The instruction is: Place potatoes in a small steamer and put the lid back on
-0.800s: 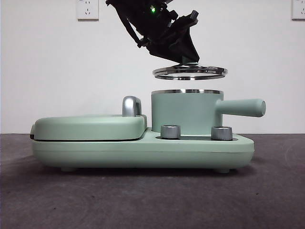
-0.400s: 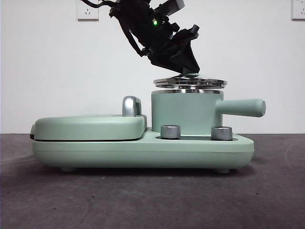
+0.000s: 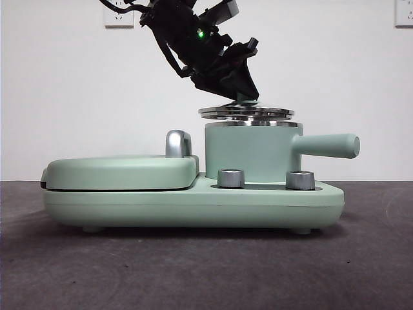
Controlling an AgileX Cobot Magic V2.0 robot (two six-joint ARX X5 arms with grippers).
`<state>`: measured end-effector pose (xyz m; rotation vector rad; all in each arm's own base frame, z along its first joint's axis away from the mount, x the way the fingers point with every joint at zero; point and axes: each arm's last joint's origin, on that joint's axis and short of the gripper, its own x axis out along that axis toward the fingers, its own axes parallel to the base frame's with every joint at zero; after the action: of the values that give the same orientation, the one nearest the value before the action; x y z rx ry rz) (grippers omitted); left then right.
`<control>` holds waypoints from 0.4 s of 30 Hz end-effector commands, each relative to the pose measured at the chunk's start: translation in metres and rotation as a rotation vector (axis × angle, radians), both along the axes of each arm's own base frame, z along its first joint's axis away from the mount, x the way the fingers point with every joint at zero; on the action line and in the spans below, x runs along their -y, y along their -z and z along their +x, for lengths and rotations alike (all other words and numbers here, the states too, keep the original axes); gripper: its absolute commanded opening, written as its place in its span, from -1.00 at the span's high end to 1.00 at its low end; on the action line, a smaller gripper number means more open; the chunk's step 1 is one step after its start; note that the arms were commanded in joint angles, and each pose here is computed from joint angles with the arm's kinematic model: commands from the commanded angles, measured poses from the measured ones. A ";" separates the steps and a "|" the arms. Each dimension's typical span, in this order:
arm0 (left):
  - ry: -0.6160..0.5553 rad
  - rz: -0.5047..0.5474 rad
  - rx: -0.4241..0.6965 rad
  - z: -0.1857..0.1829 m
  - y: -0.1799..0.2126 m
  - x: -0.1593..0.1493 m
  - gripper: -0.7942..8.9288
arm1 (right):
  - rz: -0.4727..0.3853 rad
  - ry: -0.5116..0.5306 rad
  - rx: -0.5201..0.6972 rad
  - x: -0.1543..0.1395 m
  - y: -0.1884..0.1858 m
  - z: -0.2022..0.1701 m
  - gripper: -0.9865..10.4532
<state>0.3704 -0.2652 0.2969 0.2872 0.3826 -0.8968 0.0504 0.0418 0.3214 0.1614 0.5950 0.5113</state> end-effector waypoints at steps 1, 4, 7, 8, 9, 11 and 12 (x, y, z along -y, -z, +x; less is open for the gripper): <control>0.011 -0.034 0.045 0.004 -0.005 0.008 0.80 | 0.013 -0.001 -0.004 -0.001 -0.001 0.000 0.02; 0.015 -0.040 0.052 0.004 -0.003 0.009 0.80 | 0.018 0.003 -0.008 -0.001 -0.001 0.000 0.02; 0.030 -0.040 0.040 0.005 0.000 0.010 0.81 | 0.018 0.003 -0.008 -0.001 -0.001 0.000 0.02; 0.038 -0.041 0.034 0.005 0.001 0.011 0.81 | 0.018 0.003 -0.008 -0.001 -0.001 0.000 0.02; 0.048 -0.044 0.029 0.005 0.002 0.011 0.81 | 0.018 0.003 -0.008 -0.001 -0.001 0.000 0.02; 0.056 -0.043 0.022 0.006 0.004 0.012 0.81 | 0.018 0.003 -0.008 -0.001 -0.001 0.000 0.02; 0.057 -0.043 0.021 0.006 0.005 0.012 0.81 | 0.018 0.003 -0.008 -0.001 -0.001 0.000 0.02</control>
<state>0.3744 -0.2704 0.2874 0.2764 0.3792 -0.9374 0.0503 0.0418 0.3213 0.1650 0.5968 0.5098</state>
